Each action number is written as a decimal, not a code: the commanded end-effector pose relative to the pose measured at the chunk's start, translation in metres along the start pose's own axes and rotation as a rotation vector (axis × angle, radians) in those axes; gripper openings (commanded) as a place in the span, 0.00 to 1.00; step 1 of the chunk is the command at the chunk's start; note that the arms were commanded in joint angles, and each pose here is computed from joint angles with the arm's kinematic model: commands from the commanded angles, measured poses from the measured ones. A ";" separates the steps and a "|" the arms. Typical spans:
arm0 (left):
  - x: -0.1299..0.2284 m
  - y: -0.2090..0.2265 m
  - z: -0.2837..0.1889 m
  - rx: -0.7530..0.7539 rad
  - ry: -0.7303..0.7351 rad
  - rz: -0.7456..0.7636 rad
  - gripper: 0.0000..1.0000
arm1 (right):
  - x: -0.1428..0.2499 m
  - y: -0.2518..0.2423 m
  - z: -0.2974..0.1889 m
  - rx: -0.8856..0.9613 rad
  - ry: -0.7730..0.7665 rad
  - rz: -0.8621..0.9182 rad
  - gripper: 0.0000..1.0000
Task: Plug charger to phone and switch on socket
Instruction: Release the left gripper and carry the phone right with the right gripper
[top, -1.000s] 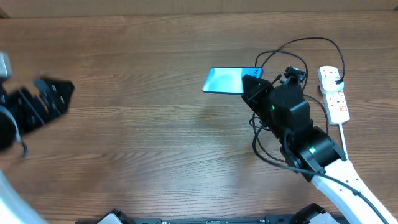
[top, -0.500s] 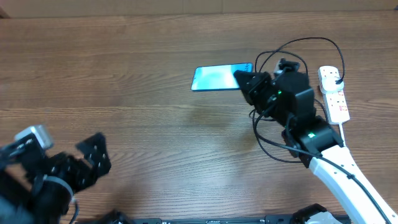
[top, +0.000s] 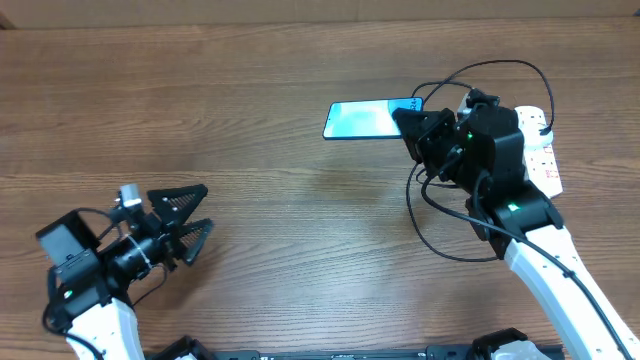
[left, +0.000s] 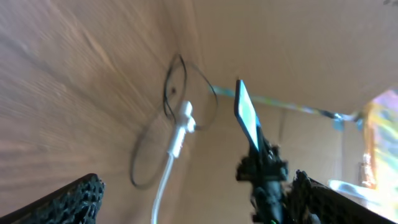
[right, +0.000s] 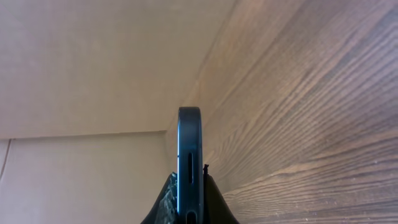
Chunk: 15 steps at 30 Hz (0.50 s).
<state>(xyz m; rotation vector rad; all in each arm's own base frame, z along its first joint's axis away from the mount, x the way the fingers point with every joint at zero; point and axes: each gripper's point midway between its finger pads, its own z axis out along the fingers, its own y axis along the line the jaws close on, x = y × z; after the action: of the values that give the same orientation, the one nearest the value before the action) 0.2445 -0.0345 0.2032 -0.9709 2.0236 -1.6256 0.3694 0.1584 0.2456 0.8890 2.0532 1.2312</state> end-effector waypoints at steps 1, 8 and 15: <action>0.003 -0.004 0.011 0.023 0.064 -0.122 1.00 | 0.002 -0.004 0.012 0.013 0.021 0.094 0.04; -0.003 -0.039 0.060 0.042 0.102 -0.031 1.00 | 0.018 -0.021 0.034 0.070 0.066 0.180 0.04; 0.025 -0.050 0.118 0.030 0.174 -0.129 1.00 | 0.017 -0.015 0.037 0.049 0.043 0.164 0.04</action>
<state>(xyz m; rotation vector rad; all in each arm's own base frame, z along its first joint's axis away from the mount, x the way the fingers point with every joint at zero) 0.3080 -0.1295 0.2377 -0.6908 2.0705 -1.8140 0.3788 0.1868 0.2005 1.0758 2.1402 1.2817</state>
